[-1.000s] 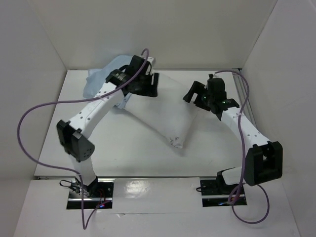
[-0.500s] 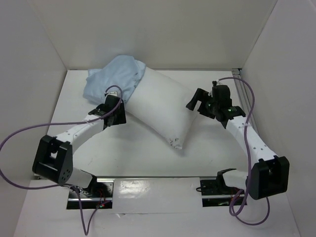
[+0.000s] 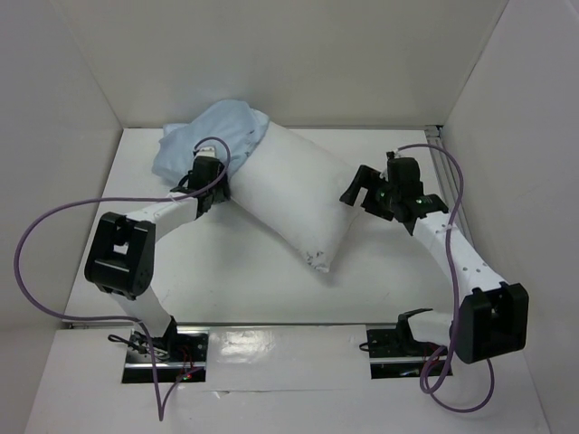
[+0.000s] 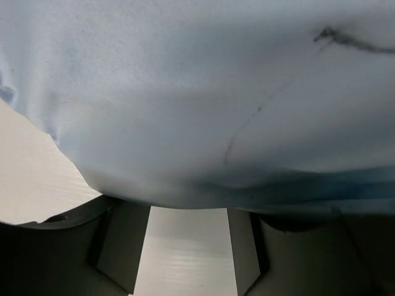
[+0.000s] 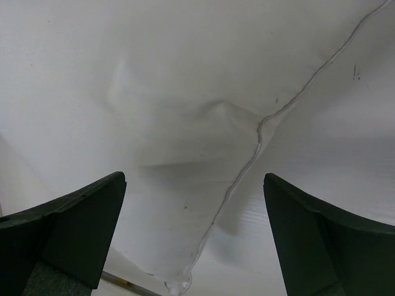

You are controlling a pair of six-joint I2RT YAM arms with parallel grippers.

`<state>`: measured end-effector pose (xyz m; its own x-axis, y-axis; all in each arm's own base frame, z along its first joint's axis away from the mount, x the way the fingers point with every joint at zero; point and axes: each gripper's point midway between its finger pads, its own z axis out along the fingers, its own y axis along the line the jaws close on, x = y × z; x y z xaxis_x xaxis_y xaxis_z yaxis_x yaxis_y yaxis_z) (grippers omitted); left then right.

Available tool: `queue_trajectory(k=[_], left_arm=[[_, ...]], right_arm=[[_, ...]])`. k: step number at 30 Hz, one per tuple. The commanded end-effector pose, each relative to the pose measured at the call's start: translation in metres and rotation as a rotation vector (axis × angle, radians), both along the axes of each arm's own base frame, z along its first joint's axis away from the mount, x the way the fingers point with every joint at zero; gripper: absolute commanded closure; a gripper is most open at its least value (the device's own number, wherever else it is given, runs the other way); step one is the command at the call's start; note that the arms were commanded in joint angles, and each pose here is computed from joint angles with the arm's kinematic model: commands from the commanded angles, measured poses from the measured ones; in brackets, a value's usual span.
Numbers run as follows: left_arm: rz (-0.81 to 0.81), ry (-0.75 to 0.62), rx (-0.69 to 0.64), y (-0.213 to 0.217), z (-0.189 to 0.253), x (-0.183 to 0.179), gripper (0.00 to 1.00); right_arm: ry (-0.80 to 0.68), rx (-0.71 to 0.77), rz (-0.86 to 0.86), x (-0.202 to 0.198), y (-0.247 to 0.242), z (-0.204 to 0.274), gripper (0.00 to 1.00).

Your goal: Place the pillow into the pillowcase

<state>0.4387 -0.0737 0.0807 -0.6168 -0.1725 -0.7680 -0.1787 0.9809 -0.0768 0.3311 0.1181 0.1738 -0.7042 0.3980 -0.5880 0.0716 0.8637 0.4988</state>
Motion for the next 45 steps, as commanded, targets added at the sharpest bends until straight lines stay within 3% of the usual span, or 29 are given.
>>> queue_trajectory(k=[1,3,6,9,12,14,19,27,29,30,32,33,34,38,41,45], left_arm=[[-0.021,-0.159,-0.004,-0.001,0.037,0.034,0.38],[-0.029,-0.154,-0.008,-0.004,0.034,0.038,0.44],[-0.029,-0.128,-0.003,-0.004,0.033,0.038,0.66],[-0.013,-0.114,0.006,0.003,0.030,0.036,0.84],[0.012,-0.105,0.025,0.016,0.029,0.036,0.85],[0.021,-0.102,0.026,0.021,0.030,0.037,0.93],[0.000,-0.081,0.002,0.026,0.037,0.037,1.00],[-0.141,-0.137,-0.089,-0.012,0.073,0.021,1.00],[-0.185,-0.119,-0.112,-0.031,0.073,0.016,1.00],[-0.209,-0.123,-0.122,-0.039,0.083,0.014,1.00],[-0.278,-0.109,-0.168,-0.070,0.089,0.006,1.00],[-0.319,-0.137,-0.188,-0.083,0.104,0.006,1.00],[-0.374,-0.122,-0.208,-0.107,0.107,-0.004,1.00],[-0.549,-0.144,-0.301,-0.174,0.144,-0.033,1.00],[-0.654,-0.148,-0.376,-0.215,0.171,-0.059,1.00],[-0.746,-0.161,-0.441,-0.238,0.200,-0.085,1.00]], right_arm=[[0.014,-0.001,0.006,-0.007,-0.002,-0.004,0.00],[0.015,0.005,0.013,-0.005,0.000,-0.005,0.00],[0.026,0.009,0.019,-0.005,0.002,-0.008,0.00],[0.065,0.021,0.141,-0.016,0.014,-0.012,0.00],[0.063,0.017,0.334,-0.033,0.030,-0.012,0.04],[0.087,-0.004,0.419,-0.046,0.036,-0.017,0.04],[0.116,0.054,0.625,-0.082,0.076,-0.019,0.00],[0.117,0.171,0.674,-0.100,0.154,-0.038,0.00],[0.108,0.175,0.678,-0.095,0.173,-0.040,0.09],[0.078,0.177,0.686,-0.089,0.182,-0.033,0.36],[0.043,0.187,0.651,-0.070,0.194,-0.027,0.76],[0.019,0.195,0.622,-0.057,0.196,-0.019,0.92],[-0.032,0.215,0.585,-0.036,0.196,0.001,1.00],[-0.207,0.335,0.492,0.010,0.195,0.060,1.00],[-0.229,0.365,0.438,0.029,0.185,0.076,1.00],[-0.269,0.399,0.370,0.043,0.164,0.087,1.00]])
